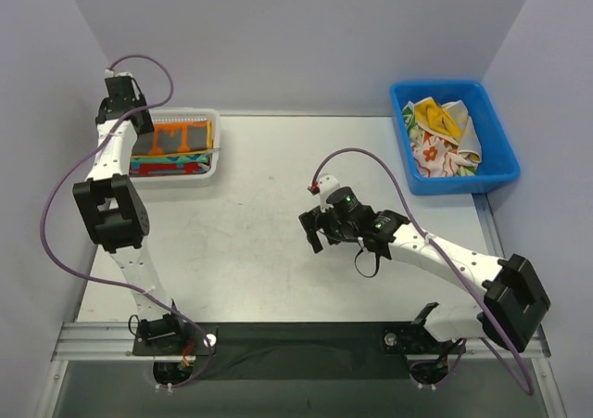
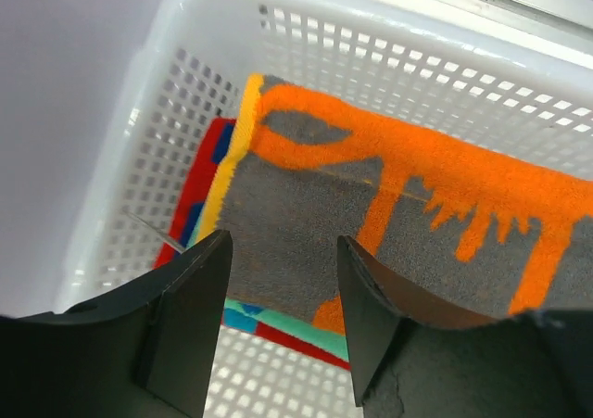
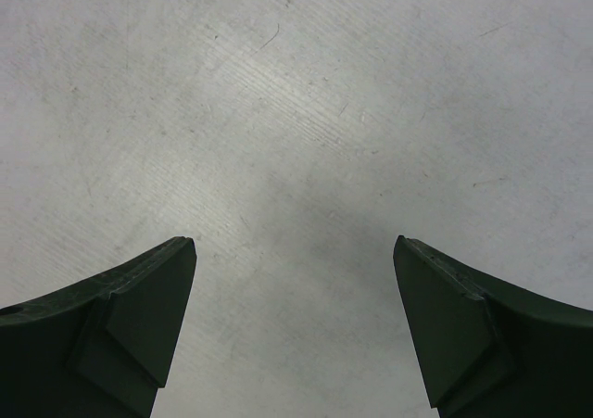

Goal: Fold and stack the towels
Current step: Neatly place the folded towel into the bin

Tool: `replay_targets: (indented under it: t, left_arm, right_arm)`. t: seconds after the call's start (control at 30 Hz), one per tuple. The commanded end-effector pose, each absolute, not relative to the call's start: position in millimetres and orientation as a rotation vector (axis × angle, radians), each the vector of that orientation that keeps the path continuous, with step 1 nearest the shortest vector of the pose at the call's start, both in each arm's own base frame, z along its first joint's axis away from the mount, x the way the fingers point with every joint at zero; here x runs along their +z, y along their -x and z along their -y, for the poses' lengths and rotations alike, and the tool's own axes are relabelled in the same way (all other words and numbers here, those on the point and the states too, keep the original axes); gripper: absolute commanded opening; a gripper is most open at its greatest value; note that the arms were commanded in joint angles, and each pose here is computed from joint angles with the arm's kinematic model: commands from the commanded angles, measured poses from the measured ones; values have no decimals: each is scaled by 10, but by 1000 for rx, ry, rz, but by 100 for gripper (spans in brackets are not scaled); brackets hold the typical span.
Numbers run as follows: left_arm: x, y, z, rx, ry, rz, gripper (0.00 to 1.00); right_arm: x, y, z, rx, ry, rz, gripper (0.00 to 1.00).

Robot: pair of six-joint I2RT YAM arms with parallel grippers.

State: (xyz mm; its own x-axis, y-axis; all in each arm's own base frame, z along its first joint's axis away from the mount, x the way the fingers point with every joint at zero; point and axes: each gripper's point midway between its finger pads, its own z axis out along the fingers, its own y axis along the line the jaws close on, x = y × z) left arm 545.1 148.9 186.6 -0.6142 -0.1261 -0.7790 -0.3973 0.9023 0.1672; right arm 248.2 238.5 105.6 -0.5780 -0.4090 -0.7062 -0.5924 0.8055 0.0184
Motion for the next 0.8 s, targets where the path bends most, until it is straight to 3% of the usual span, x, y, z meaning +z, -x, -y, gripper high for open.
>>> replay_targets:
  t: [0.0,0.1,0.27,0.37,0.5,0.7,0.77]
  left_arm:
    - [1591,-5504,-1438,92,612,-2162,59]
    - [1230,-5389,-1492,25,715,-2196,60]
    - [1092,-5172,-1549,12,803,-2211,65]
    - [1325,-5069,-1554,16,798,-2176,74]
    - [1945,-4847,-1508,38,737,-2108,95]
    - [2776,-4135,-1054,-79,615,-1988,97]
    - [2795,-3885,-807,-120,558,-1996,97]
  right_arm:
    - [1172,-2494,-2263,301,671,-2242,91]
    - [1156,-2453,-2210,301,651,-2244,91]
    - [1205,-2426,-2095,283,603,-2218,91]
    - [1337,-2467,-1997,248,555,-2173,91]
    - [1653,-2533,-1749,163,428,-2097,91]
    - [2234,-2496,-1013,-62,101,-1979,93]
    - [2377,-2388,-781,-84,13,-1935,95]
